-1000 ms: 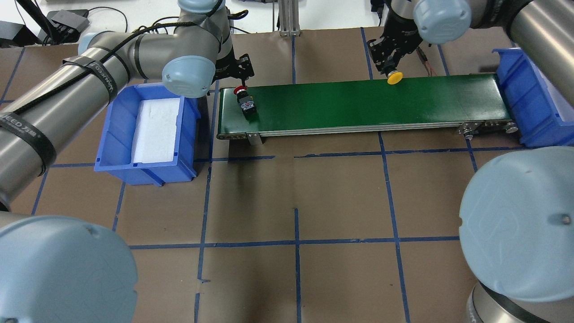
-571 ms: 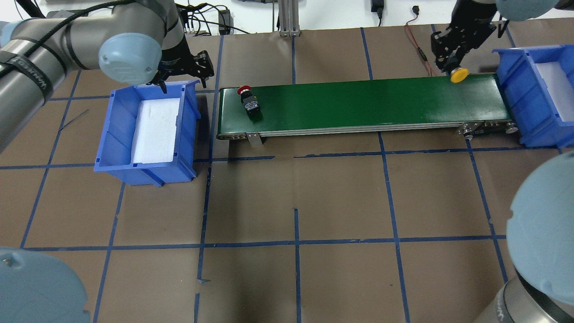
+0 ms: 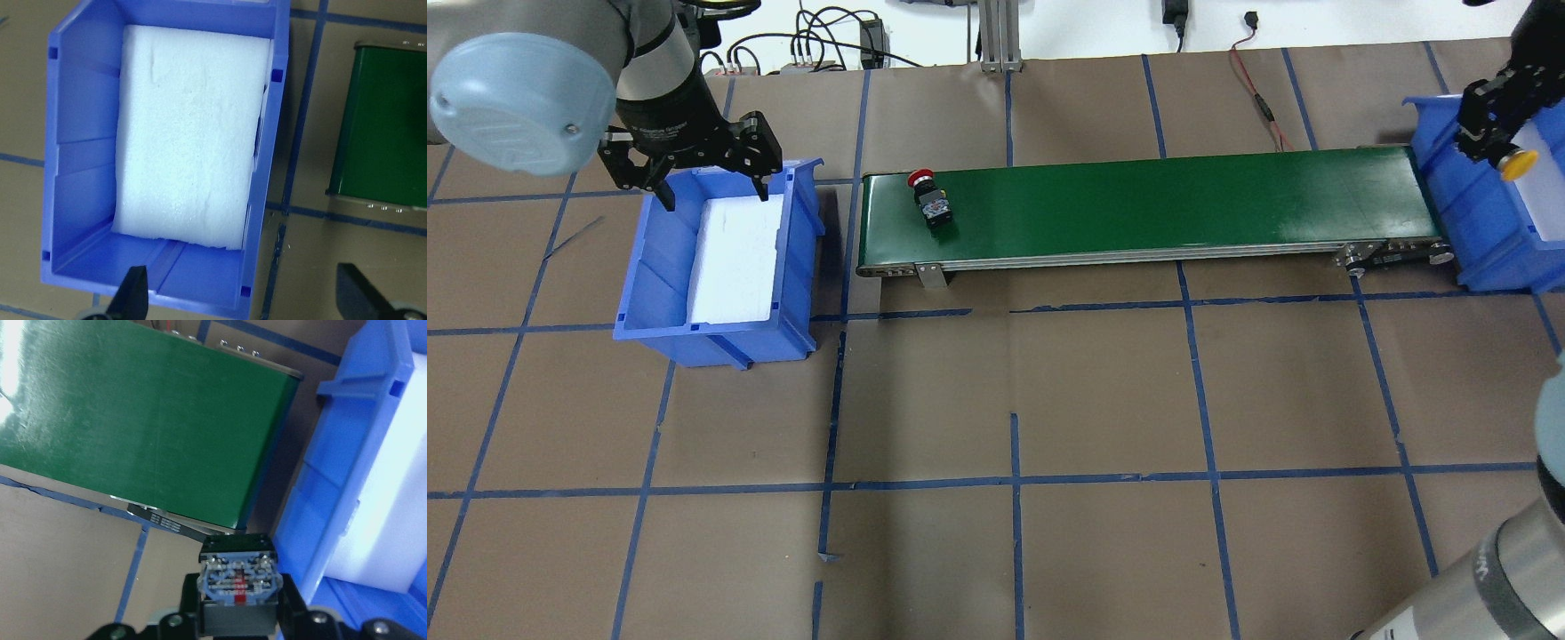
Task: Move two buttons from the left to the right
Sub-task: 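Lower the yellow button onto the foam and open the right gripper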
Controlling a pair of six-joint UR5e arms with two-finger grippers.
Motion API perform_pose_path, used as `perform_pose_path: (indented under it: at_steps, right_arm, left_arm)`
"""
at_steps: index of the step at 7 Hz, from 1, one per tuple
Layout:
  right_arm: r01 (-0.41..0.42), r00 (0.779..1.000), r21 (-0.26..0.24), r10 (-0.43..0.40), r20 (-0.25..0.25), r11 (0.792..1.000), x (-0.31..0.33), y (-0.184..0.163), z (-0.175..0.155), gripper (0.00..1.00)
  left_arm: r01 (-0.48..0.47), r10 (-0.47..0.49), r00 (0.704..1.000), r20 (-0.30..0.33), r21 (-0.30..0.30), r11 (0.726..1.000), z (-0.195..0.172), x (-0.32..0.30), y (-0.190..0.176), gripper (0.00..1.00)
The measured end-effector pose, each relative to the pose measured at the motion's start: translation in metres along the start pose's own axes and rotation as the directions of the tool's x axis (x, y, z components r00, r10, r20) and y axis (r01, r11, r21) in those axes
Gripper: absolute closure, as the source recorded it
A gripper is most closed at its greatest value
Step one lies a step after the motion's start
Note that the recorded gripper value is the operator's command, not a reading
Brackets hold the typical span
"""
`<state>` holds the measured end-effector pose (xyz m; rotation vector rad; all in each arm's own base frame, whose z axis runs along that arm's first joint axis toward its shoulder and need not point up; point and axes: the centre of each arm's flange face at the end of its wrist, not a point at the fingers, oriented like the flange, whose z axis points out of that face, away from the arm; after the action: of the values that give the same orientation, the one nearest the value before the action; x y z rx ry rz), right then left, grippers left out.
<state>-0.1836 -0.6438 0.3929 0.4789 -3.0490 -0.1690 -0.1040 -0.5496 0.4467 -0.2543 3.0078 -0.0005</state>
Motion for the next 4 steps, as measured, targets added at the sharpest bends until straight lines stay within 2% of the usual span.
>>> perform_pose_path:
  at_steps: [2,4]
  right_arm:
    - [-0.068,0.998,0.000,0.068,0.012,0.998,0.051,0.036,0.004,0.91]
    - [-0.119,0.993,0.025,0.119,-0.009,0.993,0.087,0.053,0.011,0.91]
  left_arm:
    - [-0.011,0.011,1.000,0.007,-0.047,0.999,-0.010,-0.002,0.017,0.00]
    - [-0.020,0.021,1.000,0.005,-0.059,0.998,-0.015,0.001,0.023,0.00]
